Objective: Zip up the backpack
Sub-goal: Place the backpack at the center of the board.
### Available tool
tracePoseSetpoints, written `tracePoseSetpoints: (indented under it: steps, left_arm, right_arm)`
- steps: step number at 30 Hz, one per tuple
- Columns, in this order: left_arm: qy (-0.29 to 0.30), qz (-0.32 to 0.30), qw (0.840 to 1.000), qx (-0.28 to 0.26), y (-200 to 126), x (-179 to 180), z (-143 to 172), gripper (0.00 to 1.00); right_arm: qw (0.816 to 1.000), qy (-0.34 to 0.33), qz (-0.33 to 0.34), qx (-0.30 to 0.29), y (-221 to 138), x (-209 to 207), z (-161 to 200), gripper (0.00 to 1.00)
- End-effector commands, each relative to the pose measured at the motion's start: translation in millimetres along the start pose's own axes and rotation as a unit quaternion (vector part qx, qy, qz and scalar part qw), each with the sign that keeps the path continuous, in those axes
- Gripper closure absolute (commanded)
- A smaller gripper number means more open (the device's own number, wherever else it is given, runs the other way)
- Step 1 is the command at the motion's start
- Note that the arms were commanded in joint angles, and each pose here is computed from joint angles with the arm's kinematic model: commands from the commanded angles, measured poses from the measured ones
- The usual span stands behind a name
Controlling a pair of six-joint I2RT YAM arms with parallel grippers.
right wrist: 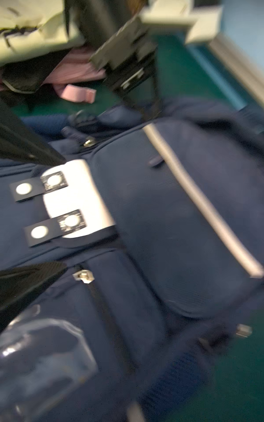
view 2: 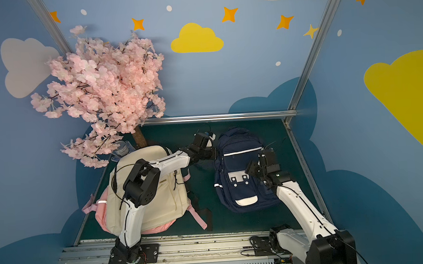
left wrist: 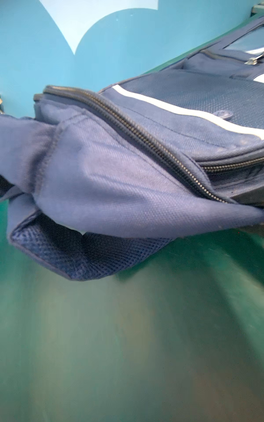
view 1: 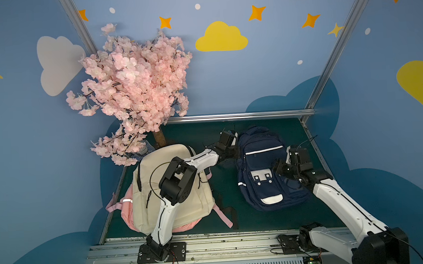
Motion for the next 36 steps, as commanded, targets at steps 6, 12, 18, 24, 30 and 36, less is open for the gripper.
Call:
tracePoseSetpoints:
  steps: [6, 12, 18, 24, 30, 36]
  left_arm:
    - [-0.011, -0.002, 1.0, 0.006, 49.1, -31.7, -3.7, 0.98]
    - [-0.012, 0.002, 1.0, 0.004, 80.0, -59.0, -4.9, 0.98]
    - [-0.007, 0.019, 1.0, -0.001, 101.5, -86.0, -13.1, 0.97]
    - [-0.021, 0.043, 0.999, -0.01, 93.6, -98.9, -32.6, 0.61]
    - [0.01, 0.003, 1.0, 0.003, 14.1, -107.4, -70.1, 0.2]
    - [0.055, -0.018, 0.998, -0.025, -104.8, -109.2, -78.1, 0.07]
  right_arm:
    - [0.984, 0.143, 0.064, 0.083, 41.5, -52.7, 26.9, 0.35]
    - [0.959, 0.245, 0.117, 0.085, 46.6, -94.4, -2.7, 0.29]
    - [0.943, 0.308, 0.114, 0.059, 21.7, -132.9, -33.8, 0.28]
    - [0.961, 0.263, 0.08, 0.031, -2.7, -119.3, -45.9, 0.27]
    - [0.983, 0.181, 0.037, -0.018, -38.7, -79.1, -44.8, 0.27]
    - [0.997, 0.069, -0.02, -0.033, -67.6, -29.2, -34.3, 0.26]
Point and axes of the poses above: each gripper's point midway between its finger pads, its own y axis out along the fingers, its own x axis along the line the jaws close on, z = x × y, the point moved 8 cm from there along -y, back along the fingers, and after that the axes turned 14 degrees about y, right-handed, at the moved point
